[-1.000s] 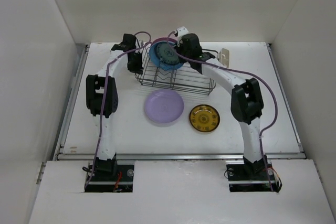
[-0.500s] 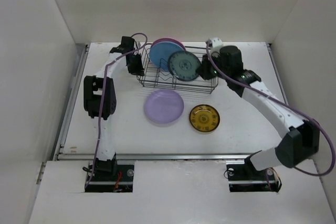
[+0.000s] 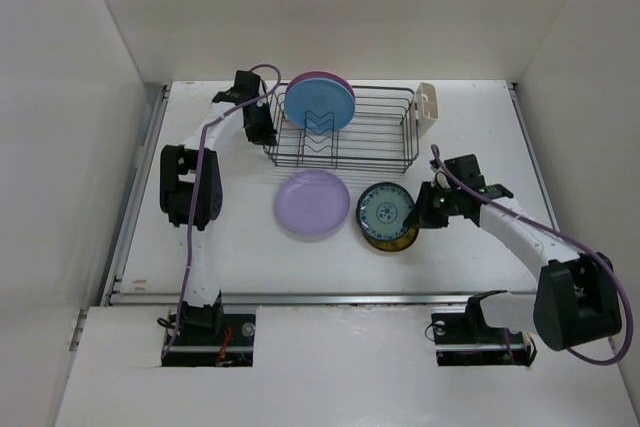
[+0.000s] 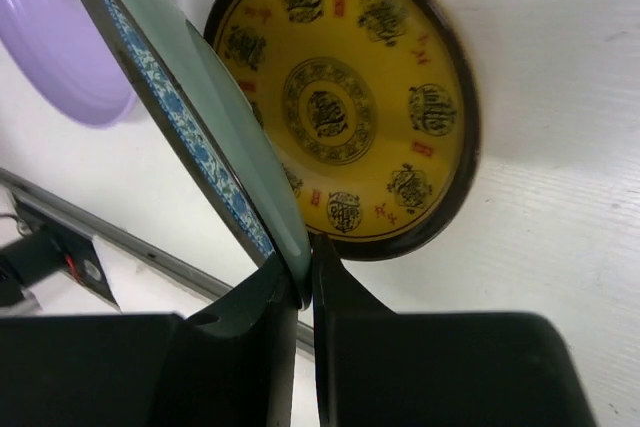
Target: Unload the plates from the dish rack
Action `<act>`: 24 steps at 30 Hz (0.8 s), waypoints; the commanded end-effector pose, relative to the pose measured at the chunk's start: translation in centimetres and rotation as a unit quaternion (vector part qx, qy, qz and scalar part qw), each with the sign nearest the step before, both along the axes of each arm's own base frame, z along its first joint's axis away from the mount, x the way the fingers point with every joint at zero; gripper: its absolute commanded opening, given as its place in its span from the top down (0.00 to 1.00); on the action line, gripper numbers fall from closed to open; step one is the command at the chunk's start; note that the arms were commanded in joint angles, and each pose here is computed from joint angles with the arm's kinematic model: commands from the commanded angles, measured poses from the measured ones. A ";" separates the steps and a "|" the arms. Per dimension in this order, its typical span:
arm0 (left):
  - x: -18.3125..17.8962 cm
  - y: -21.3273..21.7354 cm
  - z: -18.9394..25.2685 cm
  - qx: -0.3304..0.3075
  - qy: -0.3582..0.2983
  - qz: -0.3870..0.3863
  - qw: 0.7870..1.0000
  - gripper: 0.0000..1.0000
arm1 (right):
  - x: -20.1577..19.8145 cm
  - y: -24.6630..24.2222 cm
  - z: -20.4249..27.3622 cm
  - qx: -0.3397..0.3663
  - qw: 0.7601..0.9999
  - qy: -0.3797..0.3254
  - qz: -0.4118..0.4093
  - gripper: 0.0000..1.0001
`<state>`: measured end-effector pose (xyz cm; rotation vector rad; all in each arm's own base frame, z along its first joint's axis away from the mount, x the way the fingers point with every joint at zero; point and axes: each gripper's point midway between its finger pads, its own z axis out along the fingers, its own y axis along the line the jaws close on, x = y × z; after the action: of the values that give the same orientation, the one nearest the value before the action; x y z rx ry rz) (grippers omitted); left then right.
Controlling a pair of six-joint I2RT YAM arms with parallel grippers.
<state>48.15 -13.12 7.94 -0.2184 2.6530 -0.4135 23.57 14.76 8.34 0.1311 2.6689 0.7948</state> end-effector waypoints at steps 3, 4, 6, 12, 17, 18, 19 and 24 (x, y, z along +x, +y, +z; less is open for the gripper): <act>-3.5 -0.8 -0.6 -0.046 0.081 0.056 0.994 1.00 | 1.2 -1.7 -0.5 0.001 0.998 0.021 -0.057 0.79; -3.5 -0.8 -0.6 -0.046 0.081 0.056 0.994 1.00 | 0.9 -1.8 -0.9 -0.004 0.998 0.030 -0.054 0.77; -3.6 -1.0 -0.5 -0.050 0.082 0.054 0.994 1.00 | 0.9 -2.6 -1.5 -0.026 0.996 0.055 -0.068 0.63; -3.1 -1.3 0.2 -0.056 0.074 0.040 0.995 1.00 | 0.7 -3.4 -0.4 -0.050 0.995 0.055 -0.068 0.22; -2.7 -1.1 0.7 -0.045 0.068 0.028 0.996 1.00 | 5.3 -4.3 6.1 -0.107 0.987 -0.064 -0.101 0.17; -2.5 -1.1 0.5 -0.043 0.067 0.024 0.996 1.00 | 6.4 -3.9 7.2 -0.112 0.984 -0.088 -0.103 0.17; -2.2 -1.2 0.9 -0.045 0.060 0.024 0.997 1.00 | 8.1 -3.3 8.7 -0.111 0.981 -0.128 -0.099 0.17; -1.9 -0.5 0.4 -0.019 0.062 0.011 0.998 1.00 | 18.0 3.5 13.4 -0.165 0.952 -0.258 0.007 0.18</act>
<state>47.60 -13.63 8.14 -0.2315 2.6919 -0.4376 35.20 15.57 19.51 0.0172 2.4155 0.4316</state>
